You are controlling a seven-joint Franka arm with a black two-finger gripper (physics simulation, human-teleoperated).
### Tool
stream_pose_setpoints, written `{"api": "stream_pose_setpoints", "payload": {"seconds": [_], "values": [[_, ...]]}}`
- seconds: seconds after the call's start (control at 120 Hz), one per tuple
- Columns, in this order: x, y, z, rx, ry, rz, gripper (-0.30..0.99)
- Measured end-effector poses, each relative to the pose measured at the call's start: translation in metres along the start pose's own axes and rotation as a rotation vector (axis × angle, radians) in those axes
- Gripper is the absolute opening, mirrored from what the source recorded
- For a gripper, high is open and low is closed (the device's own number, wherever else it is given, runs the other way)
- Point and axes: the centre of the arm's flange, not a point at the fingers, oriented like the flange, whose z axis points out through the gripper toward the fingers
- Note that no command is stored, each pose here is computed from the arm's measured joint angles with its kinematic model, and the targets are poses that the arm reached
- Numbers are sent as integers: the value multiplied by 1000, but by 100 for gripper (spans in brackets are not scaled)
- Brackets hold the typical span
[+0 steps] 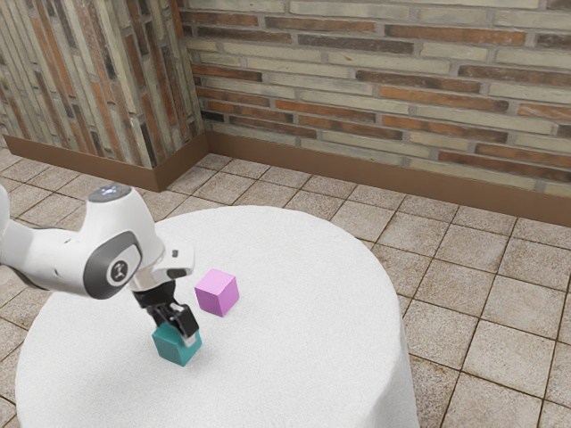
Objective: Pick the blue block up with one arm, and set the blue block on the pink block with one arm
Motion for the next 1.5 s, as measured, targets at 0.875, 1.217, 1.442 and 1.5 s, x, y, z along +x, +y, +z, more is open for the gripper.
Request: {"api": "stream_pose_setpoints", "payload": {"seconds": [0.875, 1.217, 1.442, 1.5], "values": [[3, -2, 10, 10, -14, -69, 40], [14, -4, -5, 20, 24, -87, 29], [31, -2, -31, -9, -6, -108, 26], [33, -6, -39, -24, -25, -125, 26]]}}
